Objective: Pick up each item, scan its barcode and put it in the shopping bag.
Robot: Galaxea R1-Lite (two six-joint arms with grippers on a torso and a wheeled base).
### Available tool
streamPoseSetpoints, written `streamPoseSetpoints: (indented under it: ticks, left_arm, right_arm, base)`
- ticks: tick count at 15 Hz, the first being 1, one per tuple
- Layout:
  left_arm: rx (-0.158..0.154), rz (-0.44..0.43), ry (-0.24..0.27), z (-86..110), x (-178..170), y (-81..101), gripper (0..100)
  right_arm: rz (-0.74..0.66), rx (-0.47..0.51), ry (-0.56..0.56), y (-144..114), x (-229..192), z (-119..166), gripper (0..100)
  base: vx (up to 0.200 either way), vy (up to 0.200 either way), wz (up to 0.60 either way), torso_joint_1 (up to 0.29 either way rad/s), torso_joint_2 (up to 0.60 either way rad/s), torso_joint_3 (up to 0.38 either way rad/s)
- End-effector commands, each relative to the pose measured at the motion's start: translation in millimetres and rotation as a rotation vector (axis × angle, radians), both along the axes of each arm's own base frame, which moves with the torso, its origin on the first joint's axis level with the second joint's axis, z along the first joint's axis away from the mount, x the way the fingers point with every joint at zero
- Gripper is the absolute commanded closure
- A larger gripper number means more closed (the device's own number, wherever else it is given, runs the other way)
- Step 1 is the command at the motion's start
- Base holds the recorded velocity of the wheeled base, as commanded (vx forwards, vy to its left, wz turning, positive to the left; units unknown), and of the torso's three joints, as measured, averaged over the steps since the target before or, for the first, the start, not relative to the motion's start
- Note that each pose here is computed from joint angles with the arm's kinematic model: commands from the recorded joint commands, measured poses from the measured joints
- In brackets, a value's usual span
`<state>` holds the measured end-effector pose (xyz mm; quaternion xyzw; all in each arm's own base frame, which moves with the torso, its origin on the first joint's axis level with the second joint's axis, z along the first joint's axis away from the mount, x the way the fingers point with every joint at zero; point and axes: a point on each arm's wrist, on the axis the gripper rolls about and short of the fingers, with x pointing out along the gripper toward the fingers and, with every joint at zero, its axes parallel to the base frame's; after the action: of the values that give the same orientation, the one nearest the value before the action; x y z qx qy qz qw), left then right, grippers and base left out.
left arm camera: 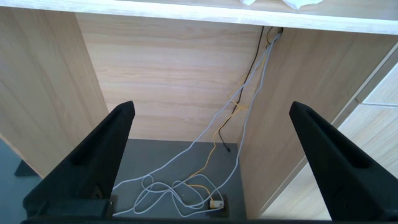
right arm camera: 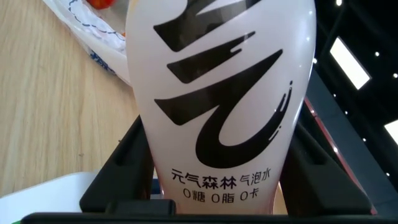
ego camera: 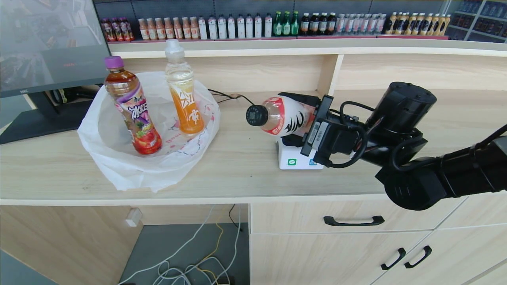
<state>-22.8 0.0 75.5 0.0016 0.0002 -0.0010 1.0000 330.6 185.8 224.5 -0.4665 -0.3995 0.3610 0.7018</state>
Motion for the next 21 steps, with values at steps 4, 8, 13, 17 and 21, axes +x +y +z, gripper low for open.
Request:
streamPoseSetpoints:
  ticks: [4,8,13,17,21]
  left_arm:
    - [0.0,0.0,0.0,0.0,0.0,0.0,0]
    - [0.0,0.0,0.0,0.0,0.0,0.0,0]
    - [0.0,0.0,0.0,0.0,0.0,0.0,0]
    - [0.0,0.0,0.0,0.0,0.0,0.0,0]
    - [0.0,0.0,0.0,0.0,0.0,0.0,0]
  right_arm:
    - [0.003,0.001,-0.001,0.9,-0.6,0.5,100]
    - [0.02,0.013,-0.005,5.6,-4.2,5.5,100]
    - [0.032,0.096,-0.045,18.8,-27.7,38.7,100]
    - [0.048,0.128,-0.027,18.4,-51.1,61.1,100]
    - [0.03,0.249,0.086,21.1,-65.1,71.9,100]
  base:
    - [0.0,0.0,0.0,0.0,0.0,0.0]
    - [0.0,0.0,0.0,0.0,0.0,0.0]
    - [0.0,0.0,0.0,0.0,0.0,0.0]
    - [0.0,0.0,0.0,0.0,0.0,0.0]
    - [0.0,0.0,0.0,0.0,0.0,0.0]
